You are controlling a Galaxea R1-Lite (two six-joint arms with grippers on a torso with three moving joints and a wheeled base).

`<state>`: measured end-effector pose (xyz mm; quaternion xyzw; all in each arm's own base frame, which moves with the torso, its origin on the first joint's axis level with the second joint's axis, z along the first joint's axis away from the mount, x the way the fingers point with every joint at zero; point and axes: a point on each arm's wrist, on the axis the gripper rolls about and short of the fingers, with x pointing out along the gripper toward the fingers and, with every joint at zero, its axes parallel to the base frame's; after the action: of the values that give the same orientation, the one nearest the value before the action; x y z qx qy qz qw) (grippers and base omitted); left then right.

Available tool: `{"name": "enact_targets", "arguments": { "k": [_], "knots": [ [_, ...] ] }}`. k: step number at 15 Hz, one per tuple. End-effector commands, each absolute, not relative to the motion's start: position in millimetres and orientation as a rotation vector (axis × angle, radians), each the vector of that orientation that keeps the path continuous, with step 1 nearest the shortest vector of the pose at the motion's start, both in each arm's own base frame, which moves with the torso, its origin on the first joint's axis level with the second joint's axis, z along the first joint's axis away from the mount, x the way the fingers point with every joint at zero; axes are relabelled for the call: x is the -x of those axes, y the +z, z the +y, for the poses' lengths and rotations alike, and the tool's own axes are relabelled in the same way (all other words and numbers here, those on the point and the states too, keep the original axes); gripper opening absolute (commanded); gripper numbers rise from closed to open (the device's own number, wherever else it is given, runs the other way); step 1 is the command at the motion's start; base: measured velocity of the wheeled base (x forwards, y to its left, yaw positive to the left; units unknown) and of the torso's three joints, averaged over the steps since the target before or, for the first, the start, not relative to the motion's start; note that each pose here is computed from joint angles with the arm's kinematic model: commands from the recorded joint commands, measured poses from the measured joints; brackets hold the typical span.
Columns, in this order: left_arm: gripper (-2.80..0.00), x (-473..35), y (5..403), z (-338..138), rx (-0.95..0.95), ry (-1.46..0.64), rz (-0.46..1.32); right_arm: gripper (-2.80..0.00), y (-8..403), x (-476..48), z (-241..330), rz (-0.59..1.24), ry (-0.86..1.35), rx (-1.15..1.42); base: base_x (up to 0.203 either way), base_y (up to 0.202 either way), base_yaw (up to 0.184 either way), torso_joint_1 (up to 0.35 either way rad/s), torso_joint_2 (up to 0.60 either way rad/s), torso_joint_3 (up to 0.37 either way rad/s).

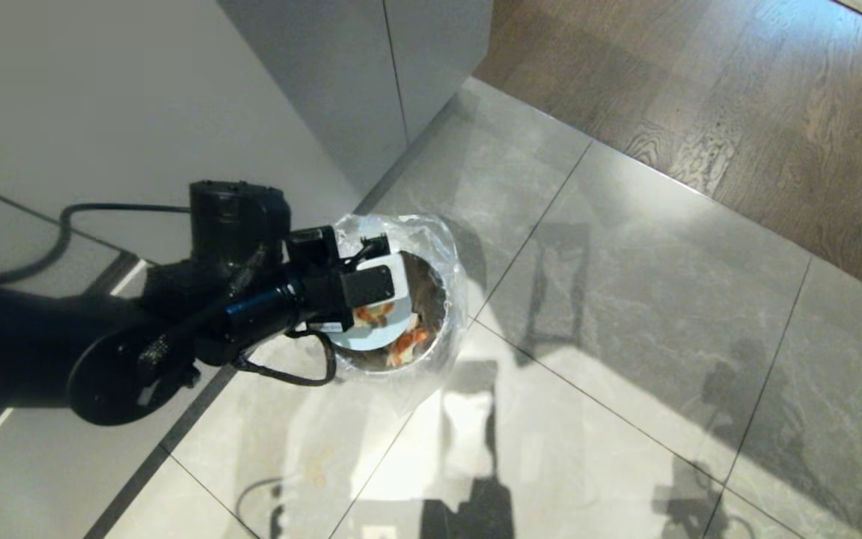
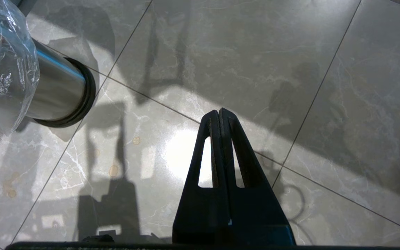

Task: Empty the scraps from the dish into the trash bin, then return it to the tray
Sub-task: Pour the leftover food from the bowl into the trash can

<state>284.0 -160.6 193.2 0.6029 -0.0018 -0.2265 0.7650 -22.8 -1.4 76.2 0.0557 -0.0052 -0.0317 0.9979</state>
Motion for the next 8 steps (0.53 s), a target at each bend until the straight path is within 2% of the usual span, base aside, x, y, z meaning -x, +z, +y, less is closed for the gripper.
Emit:
{"name": "enact_targets", "arguments": {
  "k": [1, 8],
  "knots": [
    [-2.80, -293, 185, -166, -1.466, -0.505, -0.033, -2.80, 76, 23, -1, -0.011, -0.064, -0.112, 0.000, 0.000, 0.000, 0.000, 0.00, 0.000],
    [-2.80, -316, 186, -185, -1.848, -0.274, -0.357, -2.80, 76, 23, -1, -0.010, -0.064, -0.112, 0.000, 0.000, 0.000, 0.000, 0.00, 0.000]
  ]
}}
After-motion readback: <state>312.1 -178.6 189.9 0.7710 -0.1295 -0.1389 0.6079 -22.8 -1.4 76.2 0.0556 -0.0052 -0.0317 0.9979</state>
